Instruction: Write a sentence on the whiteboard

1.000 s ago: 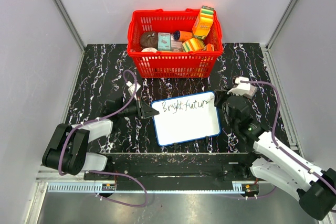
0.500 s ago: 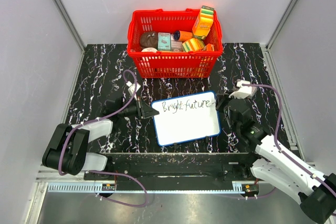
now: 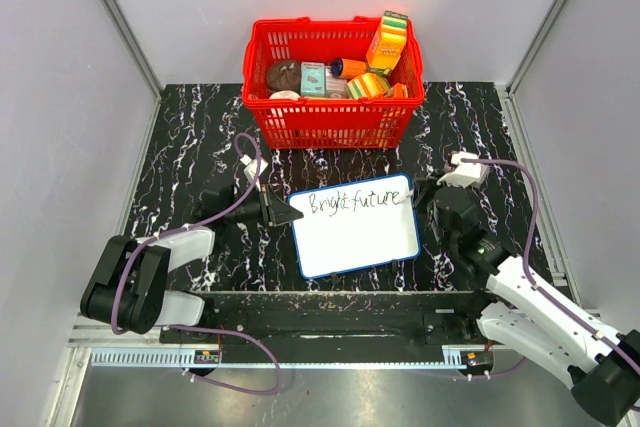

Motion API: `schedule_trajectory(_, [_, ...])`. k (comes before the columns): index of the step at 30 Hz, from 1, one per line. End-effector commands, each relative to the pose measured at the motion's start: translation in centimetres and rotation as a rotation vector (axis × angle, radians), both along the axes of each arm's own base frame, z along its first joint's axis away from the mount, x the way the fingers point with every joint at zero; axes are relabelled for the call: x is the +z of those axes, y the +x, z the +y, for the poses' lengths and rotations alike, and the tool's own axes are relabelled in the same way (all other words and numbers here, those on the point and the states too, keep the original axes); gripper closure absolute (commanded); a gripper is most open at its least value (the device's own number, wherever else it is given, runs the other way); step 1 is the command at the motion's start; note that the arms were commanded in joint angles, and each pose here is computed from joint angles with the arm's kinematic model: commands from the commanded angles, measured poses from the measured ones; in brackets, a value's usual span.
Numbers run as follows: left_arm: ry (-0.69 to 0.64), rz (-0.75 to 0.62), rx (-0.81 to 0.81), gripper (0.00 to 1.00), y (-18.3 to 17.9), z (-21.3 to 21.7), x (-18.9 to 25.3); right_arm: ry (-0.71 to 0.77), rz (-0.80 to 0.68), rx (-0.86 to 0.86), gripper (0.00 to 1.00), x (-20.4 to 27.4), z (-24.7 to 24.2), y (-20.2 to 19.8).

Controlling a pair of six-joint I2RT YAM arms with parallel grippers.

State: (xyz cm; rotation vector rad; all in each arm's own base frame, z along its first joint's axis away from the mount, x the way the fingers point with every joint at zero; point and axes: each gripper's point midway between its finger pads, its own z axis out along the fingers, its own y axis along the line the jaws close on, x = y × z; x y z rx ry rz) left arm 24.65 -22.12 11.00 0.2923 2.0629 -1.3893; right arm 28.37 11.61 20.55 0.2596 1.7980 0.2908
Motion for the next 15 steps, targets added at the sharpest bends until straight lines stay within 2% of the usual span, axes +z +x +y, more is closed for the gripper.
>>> schedule_trajectory(1, [0.111, -0.054, 0.083, 1.0, 1.9, 1.3, -2.2, -0.017, -0.05, -0.047, 1.0, 2.7, -0.9, 0.6])
schedule_trajectory(8, [0.111, -0.057, 0.083, 1.0, 1.9, 1.3, -2.1, 0.01, -0.128, -0.073, 1.0, 4.8, -1.9, 0.2])
schedule_trajectory(15, [0.11, -0.056, 0.081, 1.0, 1.9, 1.3, -2.1, -0.008, -0.136, -0.078, 1.0, 5.4, -1.9, 0.5])
